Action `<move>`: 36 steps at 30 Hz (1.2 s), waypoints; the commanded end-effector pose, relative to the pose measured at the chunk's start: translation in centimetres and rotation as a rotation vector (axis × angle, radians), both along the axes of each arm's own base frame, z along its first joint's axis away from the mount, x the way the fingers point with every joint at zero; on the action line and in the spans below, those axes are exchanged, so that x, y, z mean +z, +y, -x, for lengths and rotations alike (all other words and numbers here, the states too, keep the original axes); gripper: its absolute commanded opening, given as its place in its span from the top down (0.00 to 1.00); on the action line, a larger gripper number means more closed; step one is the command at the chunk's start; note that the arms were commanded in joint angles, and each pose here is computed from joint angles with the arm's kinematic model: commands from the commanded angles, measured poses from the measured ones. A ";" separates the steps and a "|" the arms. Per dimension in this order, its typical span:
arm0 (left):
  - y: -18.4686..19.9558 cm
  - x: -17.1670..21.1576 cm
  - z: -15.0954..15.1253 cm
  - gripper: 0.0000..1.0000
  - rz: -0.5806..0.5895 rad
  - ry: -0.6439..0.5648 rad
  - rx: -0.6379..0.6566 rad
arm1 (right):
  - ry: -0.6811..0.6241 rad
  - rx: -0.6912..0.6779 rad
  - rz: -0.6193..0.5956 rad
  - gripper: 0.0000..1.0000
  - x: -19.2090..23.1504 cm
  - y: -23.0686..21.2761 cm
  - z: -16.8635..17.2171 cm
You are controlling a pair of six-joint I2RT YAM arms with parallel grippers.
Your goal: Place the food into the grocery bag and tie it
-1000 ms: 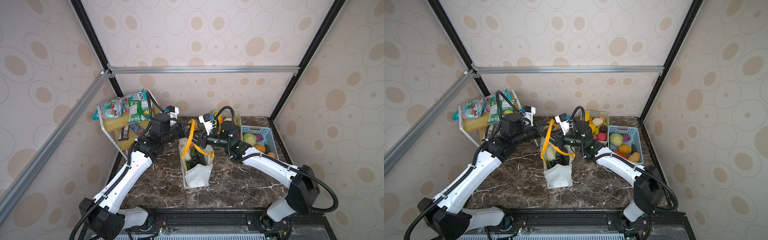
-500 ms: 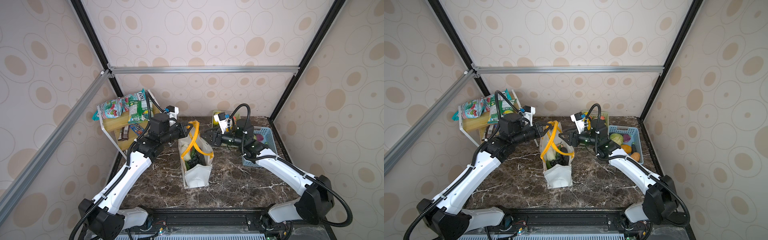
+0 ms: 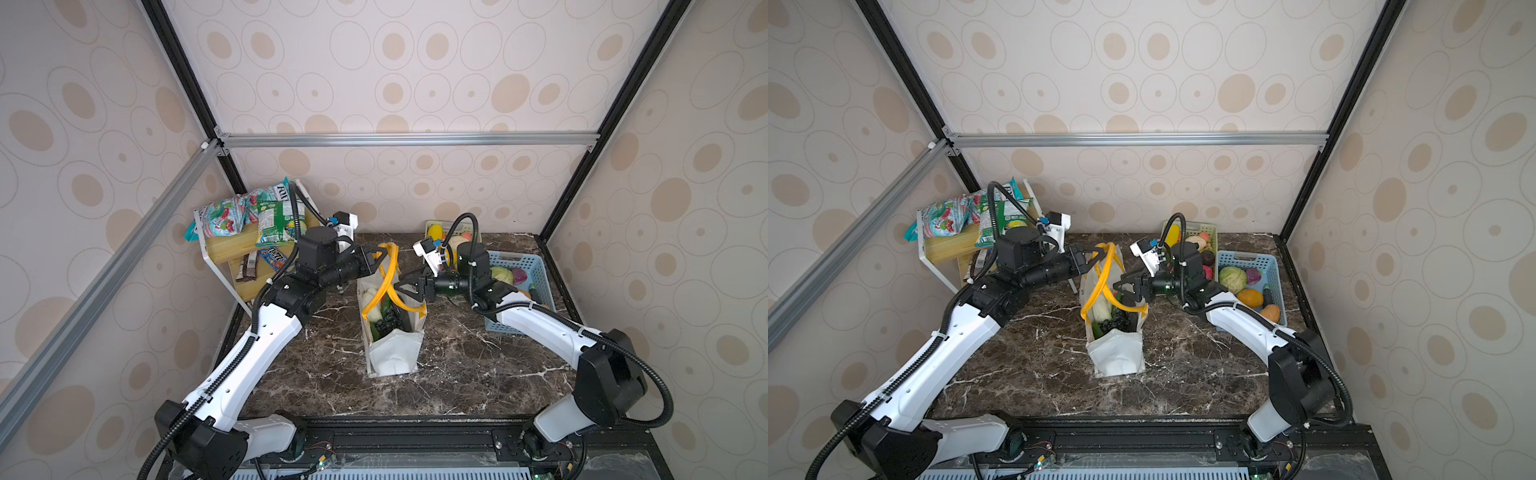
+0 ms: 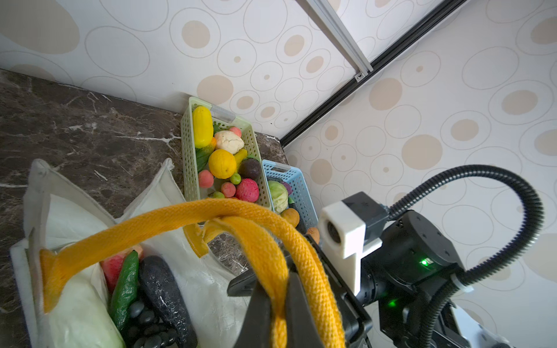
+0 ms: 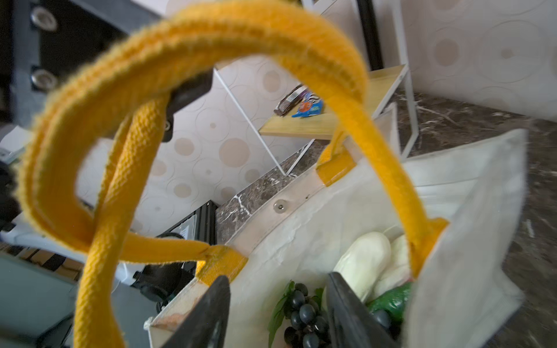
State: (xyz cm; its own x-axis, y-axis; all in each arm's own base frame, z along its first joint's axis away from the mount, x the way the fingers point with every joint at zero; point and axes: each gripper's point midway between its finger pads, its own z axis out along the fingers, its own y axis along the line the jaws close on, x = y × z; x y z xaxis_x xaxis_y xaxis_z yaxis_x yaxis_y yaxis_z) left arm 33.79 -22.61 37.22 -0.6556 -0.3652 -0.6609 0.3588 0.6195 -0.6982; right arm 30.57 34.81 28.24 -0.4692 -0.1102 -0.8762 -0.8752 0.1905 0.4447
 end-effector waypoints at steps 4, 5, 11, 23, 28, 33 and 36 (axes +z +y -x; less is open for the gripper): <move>-0.8 5.2 1.0 1.00 0.106 -0.102 -0.067 | -0.158 0.303 -0.120 0.37 3.0 2.5 3.7; -1.0 5.2 0.9 1.00 0.106 -0.102 -0.074 | -0.165 0.315 -0.131 0.36 3.0 2.6 3.8; -2.0 4.8 -0.1 1.00 0.109 -0.102 -0.084 | -0.225 0.362 -0.194 0.29 4.2 3.0 5.2; -2.3 4.0 -1.1 1.00 0.096 -0.084 -0.062 | -0.279 0.378 -0.237 0.19 4.5 4.6 7.0; -2.3 3.9 -1.3 1.00 0.092 -0.071 -0.056 | -0.312 0.264 -0.235 0.18 4.5 5.6 6.2; -1.7 3.5 -1.3 1.00 0.087 -0.057 -0.019 | -0.328 0.116 -0.299 0.19 5.4 7.1 4.6; -1.4 3.3 -1.3 1.00 0.082 -0.052 -0.007 | -0.317 0.004 -0.325 0.22 5.6 7.6 3.0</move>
